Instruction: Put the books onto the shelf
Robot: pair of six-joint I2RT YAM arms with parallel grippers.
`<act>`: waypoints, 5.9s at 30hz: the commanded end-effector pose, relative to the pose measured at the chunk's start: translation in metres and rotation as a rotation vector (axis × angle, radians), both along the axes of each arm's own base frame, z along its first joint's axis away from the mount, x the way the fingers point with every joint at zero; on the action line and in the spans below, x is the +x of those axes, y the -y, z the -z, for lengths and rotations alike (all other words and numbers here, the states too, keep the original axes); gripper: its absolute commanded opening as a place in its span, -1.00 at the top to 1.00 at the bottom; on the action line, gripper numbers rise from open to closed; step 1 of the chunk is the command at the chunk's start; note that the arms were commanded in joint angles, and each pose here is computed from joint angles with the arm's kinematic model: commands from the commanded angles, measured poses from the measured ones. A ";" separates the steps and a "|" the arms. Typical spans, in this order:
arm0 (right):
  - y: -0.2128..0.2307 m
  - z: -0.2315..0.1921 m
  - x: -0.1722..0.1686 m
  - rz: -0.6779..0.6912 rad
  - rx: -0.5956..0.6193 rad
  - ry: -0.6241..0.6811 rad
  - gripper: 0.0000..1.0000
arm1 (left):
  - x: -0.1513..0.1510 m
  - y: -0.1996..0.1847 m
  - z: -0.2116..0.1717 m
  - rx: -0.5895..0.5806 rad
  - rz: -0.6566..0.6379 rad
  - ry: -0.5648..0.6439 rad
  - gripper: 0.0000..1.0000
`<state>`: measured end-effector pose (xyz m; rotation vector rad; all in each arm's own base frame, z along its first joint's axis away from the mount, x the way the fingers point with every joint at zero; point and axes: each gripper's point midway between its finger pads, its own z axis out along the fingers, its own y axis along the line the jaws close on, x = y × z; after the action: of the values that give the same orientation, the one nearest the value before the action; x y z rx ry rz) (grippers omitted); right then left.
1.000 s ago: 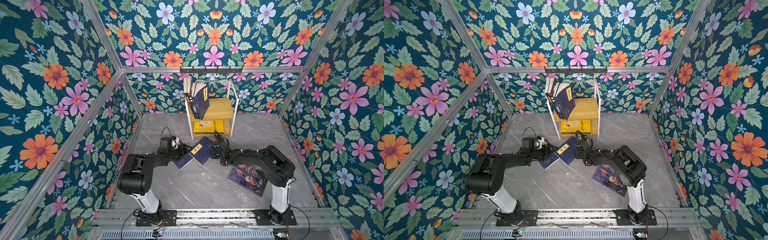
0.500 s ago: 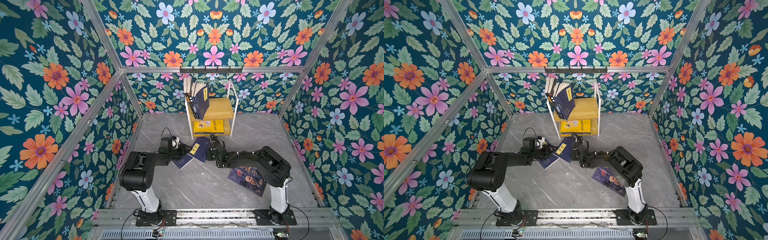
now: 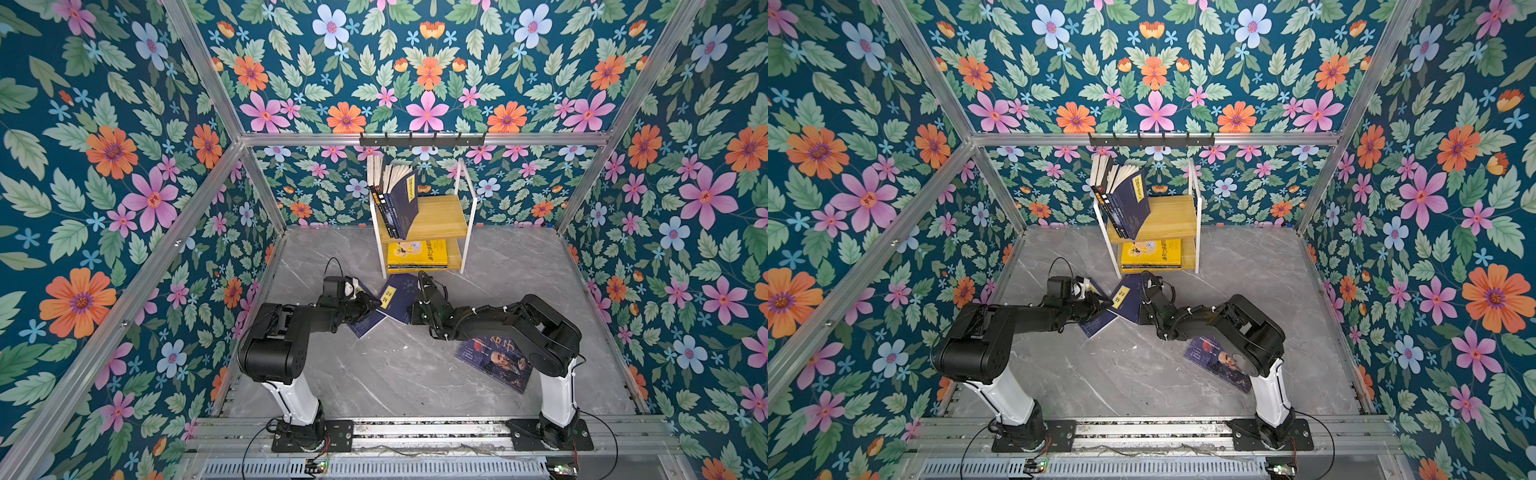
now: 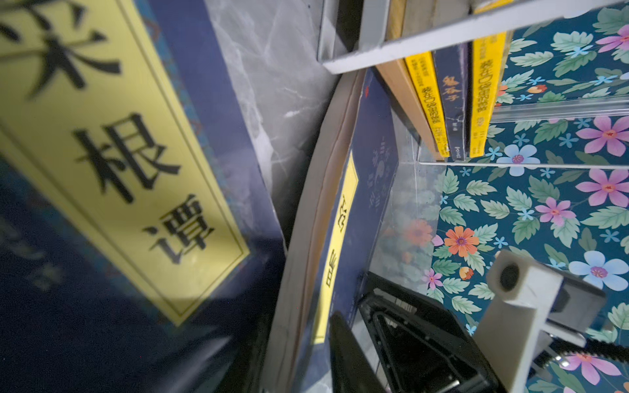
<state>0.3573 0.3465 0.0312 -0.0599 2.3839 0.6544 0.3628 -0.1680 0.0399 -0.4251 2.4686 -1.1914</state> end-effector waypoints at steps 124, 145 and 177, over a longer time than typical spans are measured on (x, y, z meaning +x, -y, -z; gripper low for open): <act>0.082 -0.295 0.099 0.265 -0.081 0.605 1.00 | -0.010 -0.101 -0.219 0.297 0.037 0.687 -0.99; 0.007 -0.257 0.164 0.097 -0.110 0.501 1.00 | -0.005 -0.101 -0.211 0.285 0.031 0.664 -0.99; -0.007 -0.259 0.129 -0.166 -0.249 0.499 0.68 | -0.005 -0.103 -0.211 0.283 0.016 0.663 -0.99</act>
<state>0.5005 0.3524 0.3113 -0.3832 1.8864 0.3696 0.3578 -0.0657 0.2466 0.0630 2.0194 -0.7998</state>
